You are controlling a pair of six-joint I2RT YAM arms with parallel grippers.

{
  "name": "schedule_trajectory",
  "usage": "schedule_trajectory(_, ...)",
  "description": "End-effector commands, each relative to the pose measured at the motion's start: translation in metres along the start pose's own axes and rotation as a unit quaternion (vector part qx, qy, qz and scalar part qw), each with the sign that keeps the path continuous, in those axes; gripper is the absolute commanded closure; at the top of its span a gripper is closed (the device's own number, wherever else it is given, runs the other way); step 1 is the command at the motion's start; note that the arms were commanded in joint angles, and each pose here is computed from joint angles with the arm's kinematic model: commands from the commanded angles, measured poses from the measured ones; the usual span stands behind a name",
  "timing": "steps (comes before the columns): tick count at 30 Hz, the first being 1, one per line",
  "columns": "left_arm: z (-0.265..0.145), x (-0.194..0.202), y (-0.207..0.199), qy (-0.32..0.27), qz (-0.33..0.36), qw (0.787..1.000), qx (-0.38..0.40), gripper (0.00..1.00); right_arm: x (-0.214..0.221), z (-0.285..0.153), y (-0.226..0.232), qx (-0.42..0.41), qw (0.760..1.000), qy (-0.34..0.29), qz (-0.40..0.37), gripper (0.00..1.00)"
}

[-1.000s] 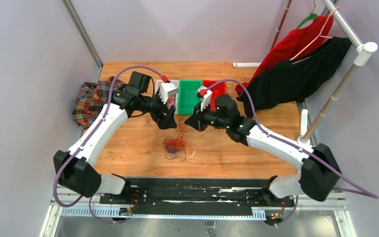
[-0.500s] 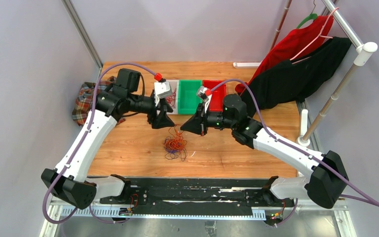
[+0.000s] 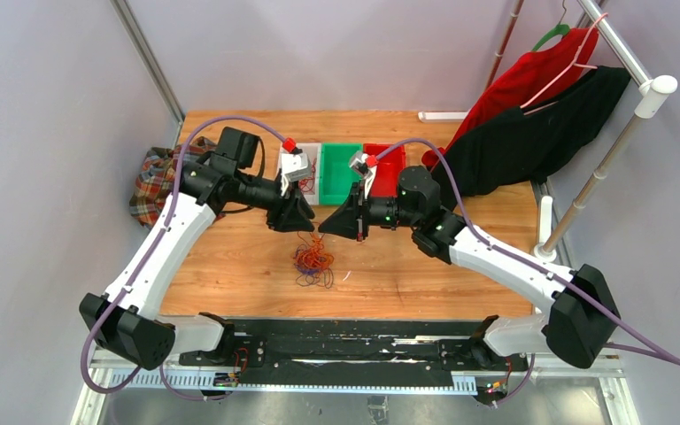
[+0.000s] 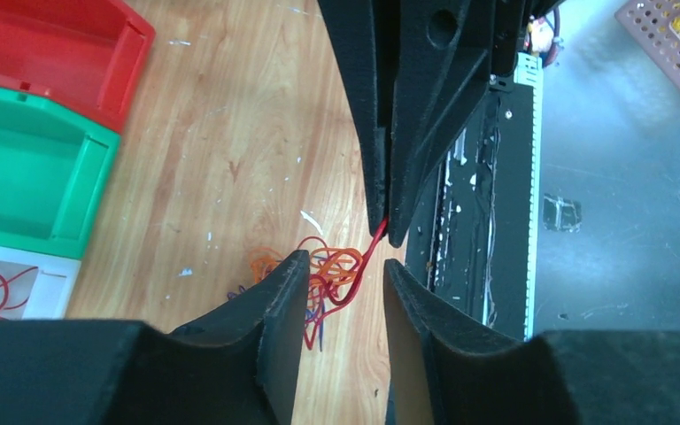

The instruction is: Untangle the cables

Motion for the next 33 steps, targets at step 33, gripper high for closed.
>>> schedule_trajectory(33, -0.037, -0.038, -0.022, 0.013, -0.081, 0.989, -0.124, 0.99, 0.003, 0.002, 0.001, 0.191, 0.969, -0.147, -0.057, 0.62)
Point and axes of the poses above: each gripper's point midway between its finger pads, its own z axis out along the fingers, its own y axis along the line the jaws close on, x = y × z, the point moved 8 cm from there along -z, back along the fingers, and after that the axes turned 14 degrees about z, right-handed, at the moved point
